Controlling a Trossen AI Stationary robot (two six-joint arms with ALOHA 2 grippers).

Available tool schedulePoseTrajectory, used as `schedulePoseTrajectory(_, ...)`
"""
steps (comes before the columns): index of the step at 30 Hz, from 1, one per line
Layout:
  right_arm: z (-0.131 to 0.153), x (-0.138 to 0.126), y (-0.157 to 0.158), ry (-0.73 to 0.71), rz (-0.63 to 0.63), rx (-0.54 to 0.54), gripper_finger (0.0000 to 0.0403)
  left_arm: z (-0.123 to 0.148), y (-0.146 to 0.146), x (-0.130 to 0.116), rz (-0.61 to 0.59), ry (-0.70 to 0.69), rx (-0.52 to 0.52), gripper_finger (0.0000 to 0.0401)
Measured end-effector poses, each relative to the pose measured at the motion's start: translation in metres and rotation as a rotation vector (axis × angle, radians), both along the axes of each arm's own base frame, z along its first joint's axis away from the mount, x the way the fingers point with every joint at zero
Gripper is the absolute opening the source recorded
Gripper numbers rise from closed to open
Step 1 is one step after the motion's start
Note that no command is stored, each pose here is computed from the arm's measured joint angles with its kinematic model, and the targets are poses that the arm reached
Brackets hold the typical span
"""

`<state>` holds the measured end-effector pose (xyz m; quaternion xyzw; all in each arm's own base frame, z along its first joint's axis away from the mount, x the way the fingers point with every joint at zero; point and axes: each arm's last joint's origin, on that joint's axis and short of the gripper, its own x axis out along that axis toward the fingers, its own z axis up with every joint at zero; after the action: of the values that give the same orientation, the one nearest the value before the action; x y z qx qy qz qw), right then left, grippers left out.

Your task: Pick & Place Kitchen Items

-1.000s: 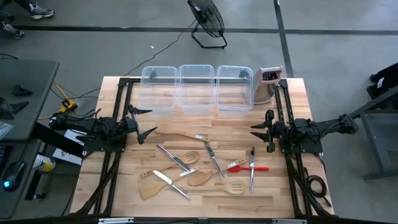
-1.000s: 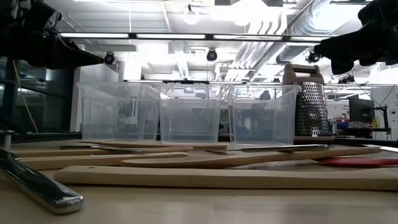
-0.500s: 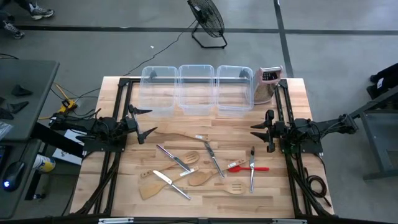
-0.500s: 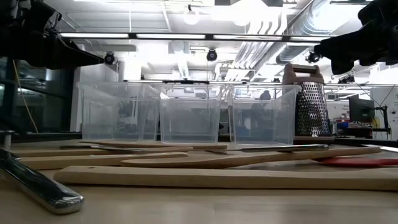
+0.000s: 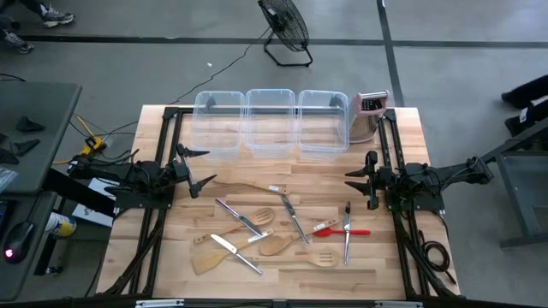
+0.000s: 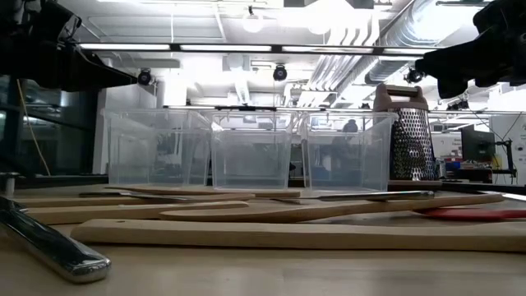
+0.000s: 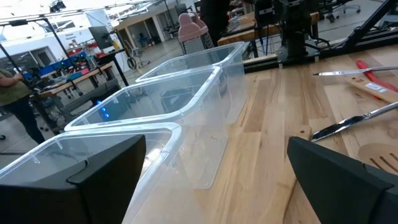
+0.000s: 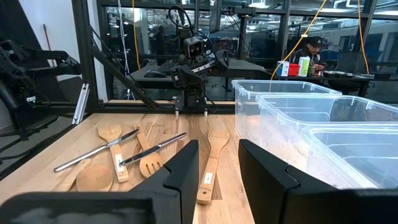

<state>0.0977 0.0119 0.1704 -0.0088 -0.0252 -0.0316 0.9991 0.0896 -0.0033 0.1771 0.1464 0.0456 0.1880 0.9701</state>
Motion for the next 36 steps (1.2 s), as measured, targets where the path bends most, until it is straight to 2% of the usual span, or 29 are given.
schedulePoseTrajectory(2, 0.0, 0.0, 0.0, 0.0, -0.001, -0.006, 0.0107, 0.0, 0.0, 0.0, 0.0, 0.0, 0.0, 0.0388)
schedulePoseTrajectory(7, 0.001, 0.0, 0.0, 0.002, -0.006, -0.108, 0.0107, 0.0, 0.0, 0.0, 0.0, 0.0, 0.0, 0.0388)
schedulePoseTrajectory(11, 0.0, 0.0, 0.0, 0.005, -0.006, -0.104, 0.0107, 0.0, 0.0, 0.0, 0.0, 0.0, 0.0, 0.0388)
schedulePoseTrajectory(13, 0.0, 0.0, 0.0, 0.003, -0.003, -0.064, 0.0107, 0.0, 0.0, 0.0, 0.0, 0.0, 0.0, 0.0388)
schedulePoseTrajectory(18, 0.001, 0.0, 0.001, -0.025, 0.047, 0.217, 0.0107, 0.0, 0.0, 0.0, 0.0, 0.0, 0.0, 0.0388)
schedulePoseTrajectory(22, 0.008, -0.002, 0.001, 0.005, 0.056, 0.638, 0.0107, 0.0, 0.0, 0.0, 0.0, 0.0, 0.0, 0.0388)
schedulePoseTrajectory(23, 0.011, -0.003, 0.0, 0.023, 0.055, 0.715, 0.0107, 0.0, 0.0, 0.0, 0.0, 0.0, 0.0, 0.0388)
schedulePoseTrajectory(24, 0.016, -0.005, -0.001, 0.04, 0.055, 0.76, 0.0107, 0.0, 0.0, 0.0, 0.0, -0.001, 0.0, 0.0388)
schedulePoseTrajectory(28, 0.031, -0.011, -0.003, 0.132, 0.076, 0.825, 0.0107, 0.0, 0.0, 0.0, 0.0, 0.0, 0.0, 0.0388)
schedulePoseTrajectory(34, 0.048, -0.01, -0.004, 0.233, 0.113, 1.029, 0.0107, 0.0, 0.0, 0.0, 0.0, 0.0, 0.0, 0.0388)
schedulePoseTrajectory(36, 0.051, -0.008, -0.005, 0.249, 0.088, 1.114, 0.0107, 0.0, 0.0, 0.0, 0.0, 0.0, 0.0, 0.0388)
